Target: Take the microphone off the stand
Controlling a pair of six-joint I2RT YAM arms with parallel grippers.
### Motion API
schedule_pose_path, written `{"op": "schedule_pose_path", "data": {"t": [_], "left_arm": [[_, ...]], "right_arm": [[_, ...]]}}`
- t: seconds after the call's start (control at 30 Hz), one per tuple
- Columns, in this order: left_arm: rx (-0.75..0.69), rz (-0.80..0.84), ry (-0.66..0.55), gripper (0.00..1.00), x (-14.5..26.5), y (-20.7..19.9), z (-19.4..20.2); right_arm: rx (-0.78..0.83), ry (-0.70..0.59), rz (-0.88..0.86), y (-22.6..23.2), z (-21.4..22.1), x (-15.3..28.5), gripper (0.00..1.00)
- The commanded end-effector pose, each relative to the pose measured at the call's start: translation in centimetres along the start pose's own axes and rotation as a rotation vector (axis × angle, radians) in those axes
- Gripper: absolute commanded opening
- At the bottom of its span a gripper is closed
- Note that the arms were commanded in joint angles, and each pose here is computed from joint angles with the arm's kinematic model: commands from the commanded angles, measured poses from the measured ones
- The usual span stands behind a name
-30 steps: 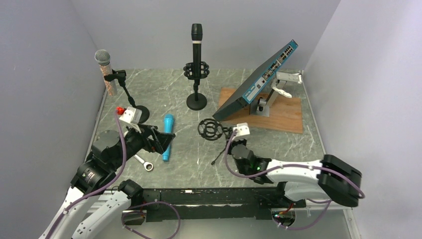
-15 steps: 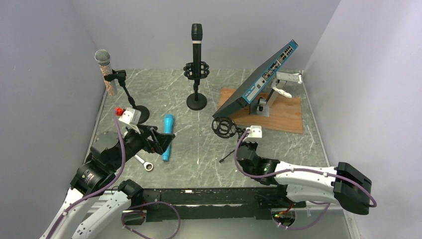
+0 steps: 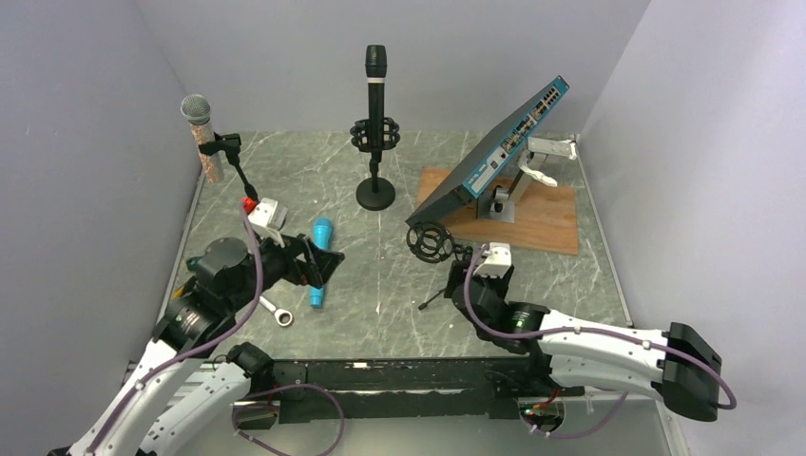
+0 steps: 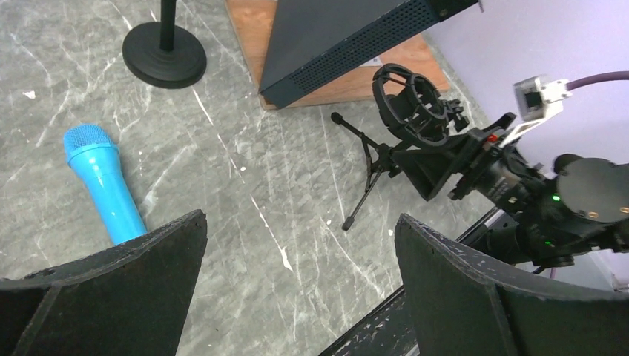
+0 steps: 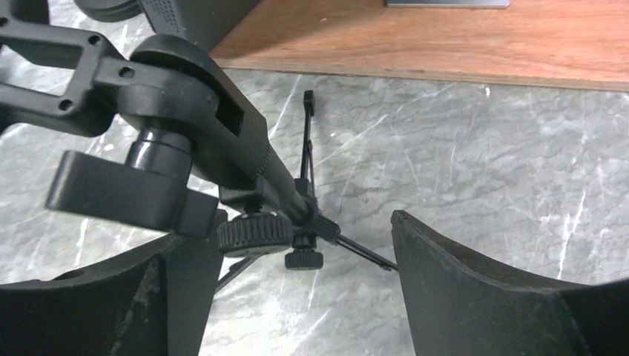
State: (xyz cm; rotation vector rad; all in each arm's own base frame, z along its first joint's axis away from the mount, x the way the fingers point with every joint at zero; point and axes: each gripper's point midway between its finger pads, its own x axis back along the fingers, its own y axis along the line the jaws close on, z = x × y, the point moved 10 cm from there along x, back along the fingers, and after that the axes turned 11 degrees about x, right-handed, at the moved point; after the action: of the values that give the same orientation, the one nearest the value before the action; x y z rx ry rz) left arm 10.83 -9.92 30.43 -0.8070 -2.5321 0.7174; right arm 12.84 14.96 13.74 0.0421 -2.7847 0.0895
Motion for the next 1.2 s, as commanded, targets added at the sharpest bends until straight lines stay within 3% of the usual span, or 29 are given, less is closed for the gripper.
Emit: {"op": "schedule_pose_path", "data": {"t": [0.0,0.23,0.7,0.83,1.03,1.17], "left_arm": [[-0.008,0.017,-0.016,0.99,-1.6,-1.0,-1.8],[-0.022,0.025,-0.012,0.99,-3.9,-2.2,-4.1],[-0.040,0.046,-0.161,0.99,-7.8,-5.1,-16.2],[-0.093,0.137,-0.184,0.99,-10.5,-5.5,-19.3],[-0.134,0.081,-0.308,0.99,-15.7,-3.5,-22.6],[-0.134,0.104,-0.286,0.99,-20.1,-1.8,-23.6]], "right_arm": [[-0.085,0.060,-0.103,0.1,-0.8,1.5,0.84],[-0.136,0.084,-0.259,0.0,-2.5,3.4,0.88],[-0.156,-0.021,-0.447,-1.7,-4.2,5.7,0.86],[-0.147,-0.044,-0.432,-2.2,-4.2,5.7,0.87],[-0.154,-0.090,-0.430,-3.1,-4.1,5.9,0.89],[-0.184,-0.125,-0.459,-3.6,-3.9,6.2,0.90]]}}
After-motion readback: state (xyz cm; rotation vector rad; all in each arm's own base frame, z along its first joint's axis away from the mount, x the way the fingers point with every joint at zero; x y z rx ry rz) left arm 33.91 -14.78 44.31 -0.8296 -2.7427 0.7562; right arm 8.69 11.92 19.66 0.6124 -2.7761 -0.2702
